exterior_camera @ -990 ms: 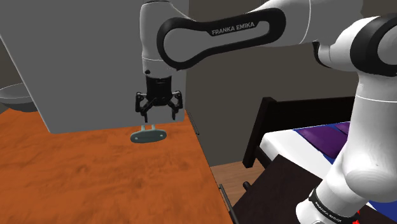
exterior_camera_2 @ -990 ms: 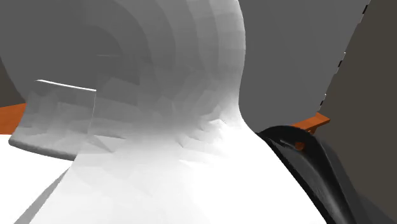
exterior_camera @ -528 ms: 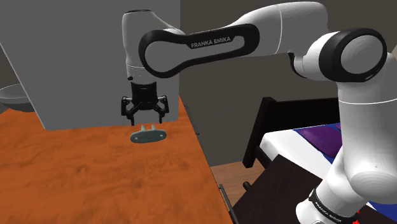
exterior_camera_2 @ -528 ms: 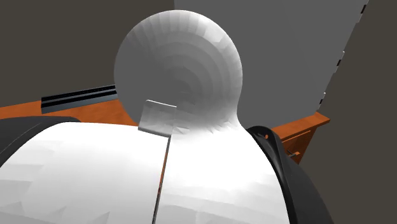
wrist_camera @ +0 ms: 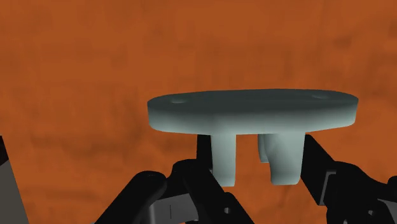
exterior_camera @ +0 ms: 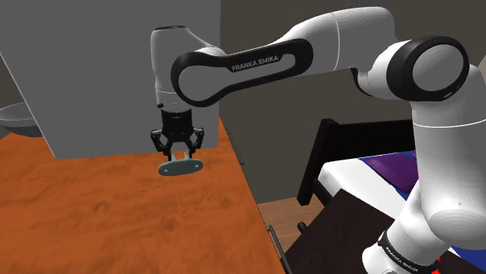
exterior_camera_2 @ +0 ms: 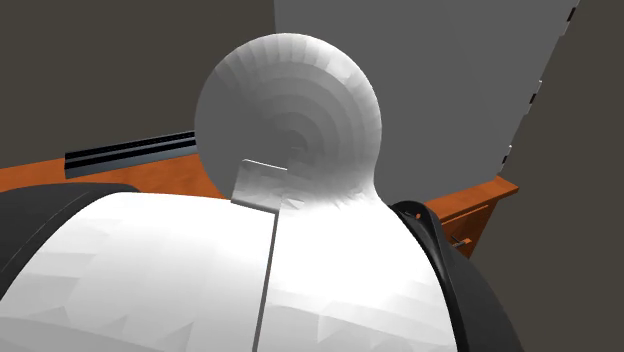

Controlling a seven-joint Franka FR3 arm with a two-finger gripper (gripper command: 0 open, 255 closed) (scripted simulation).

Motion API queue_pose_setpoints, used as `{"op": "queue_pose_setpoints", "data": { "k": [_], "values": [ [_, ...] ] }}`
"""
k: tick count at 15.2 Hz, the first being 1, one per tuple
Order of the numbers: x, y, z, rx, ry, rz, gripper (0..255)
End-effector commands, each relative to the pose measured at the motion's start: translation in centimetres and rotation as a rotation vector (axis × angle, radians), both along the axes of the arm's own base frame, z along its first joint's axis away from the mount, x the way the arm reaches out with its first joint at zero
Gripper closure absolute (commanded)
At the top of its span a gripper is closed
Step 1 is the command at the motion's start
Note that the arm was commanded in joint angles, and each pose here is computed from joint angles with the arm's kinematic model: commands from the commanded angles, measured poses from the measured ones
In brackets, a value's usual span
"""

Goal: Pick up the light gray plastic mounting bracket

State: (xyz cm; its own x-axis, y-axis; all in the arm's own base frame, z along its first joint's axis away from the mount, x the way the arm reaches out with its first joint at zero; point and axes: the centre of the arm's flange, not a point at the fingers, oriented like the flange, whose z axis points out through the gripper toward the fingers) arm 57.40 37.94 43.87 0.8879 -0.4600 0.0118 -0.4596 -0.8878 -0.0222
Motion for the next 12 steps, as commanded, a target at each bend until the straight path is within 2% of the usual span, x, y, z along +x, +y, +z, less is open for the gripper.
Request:
{"op": "queue_pose_setpoints", "data": {
  "k": [1,6,12],
  "values": [
    [0.4,-0.6,-0.5,-0.005,0.008,-0.008,255],
    [0.6,-0.4,-0.8,-0.005,0.007,-0.008,255],
    [0.4,-0.5,2.0,-0.005,0.008,-0.008,255]
  ]
}}
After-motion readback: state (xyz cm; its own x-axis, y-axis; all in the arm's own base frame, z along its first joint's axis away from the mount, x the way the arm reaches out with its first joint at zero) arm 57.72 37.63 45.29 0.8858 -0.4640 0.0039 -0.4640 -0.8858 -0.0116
